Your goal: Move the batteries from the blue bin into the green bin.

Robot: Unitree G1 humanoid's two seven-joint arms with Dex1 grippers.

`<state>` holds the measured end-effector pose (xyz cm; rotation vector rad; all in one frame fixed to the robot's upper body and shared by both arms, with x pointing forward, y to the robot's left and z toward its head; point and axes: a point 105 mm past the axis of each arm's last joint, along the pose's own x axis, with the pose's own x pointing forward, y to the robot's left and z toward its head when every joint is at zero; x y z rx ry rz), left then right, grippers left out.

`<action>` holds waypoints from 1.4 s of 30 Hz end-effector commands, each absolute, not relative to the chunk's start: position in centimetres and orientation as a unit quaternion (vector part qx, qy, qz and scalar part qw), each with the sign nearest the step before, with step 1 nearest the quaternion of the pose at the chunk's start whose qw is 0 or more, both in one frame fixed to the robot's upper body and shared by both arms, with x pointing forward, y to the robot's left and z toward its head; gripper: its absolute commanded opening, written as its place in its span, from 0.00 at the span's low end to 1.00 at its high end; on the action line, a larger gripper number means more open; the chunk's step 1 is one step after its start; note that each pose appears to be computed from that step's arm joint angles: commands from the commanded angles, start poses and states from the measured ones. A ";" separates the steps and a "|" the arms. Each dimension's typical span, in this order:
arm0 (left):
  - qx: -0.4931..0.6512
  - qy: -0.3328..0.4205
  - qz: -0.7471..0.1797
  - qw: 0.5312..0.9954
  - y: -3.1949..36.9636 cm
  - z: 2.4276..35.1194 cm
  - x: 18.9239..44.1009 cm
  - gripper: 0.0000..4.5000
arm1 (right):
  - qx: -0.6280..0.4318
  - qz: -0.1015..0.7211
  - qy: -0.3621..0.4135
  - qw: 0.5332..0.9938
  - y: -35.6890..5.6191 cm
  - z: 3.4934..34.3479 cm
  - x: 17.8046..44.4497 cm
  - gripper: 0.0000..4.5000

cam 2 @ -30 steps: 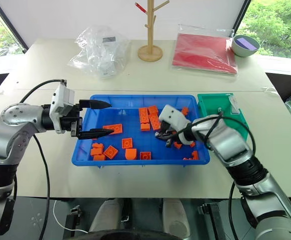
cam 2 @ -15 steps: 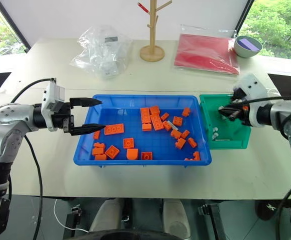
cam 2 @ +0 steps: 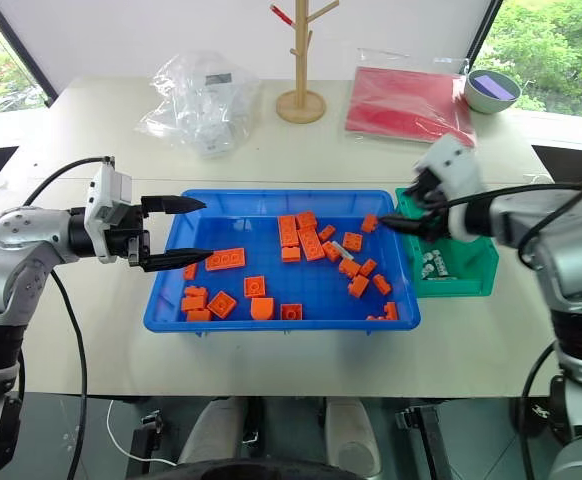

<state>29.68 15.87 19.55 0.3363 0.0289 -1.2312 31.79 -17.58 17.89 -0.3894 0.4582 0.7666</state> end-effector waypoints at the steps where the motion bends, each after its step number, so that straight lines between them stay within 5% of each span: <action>1: 0.175 -0.010 -0.576 0.799 15.4 20.6 29.2 1.00 | -0.199 0.378 0.228 0.875 -16.2 16.4 31.2 0.78; 22: 0.184 -0.015 -0.567 0.802 15.5 21.0 29.2 1.00 | -0.166 0.373 0.267 0.873 -13.4 11.5 33.7 0.78; 29: 0.185 -0.018 -0.566 0.804 15.6 21.2 29.3 1.00 | -0.184 0.382 0.263 0.867 -13.3 11.2 33.3 0.24; 42: 0.184 -0.023 -0.568 0.801 15.3 21.1 29.5 1.00 | -0.183 0.427 0.220 0.857 -11.2 13.8 32.0 0.24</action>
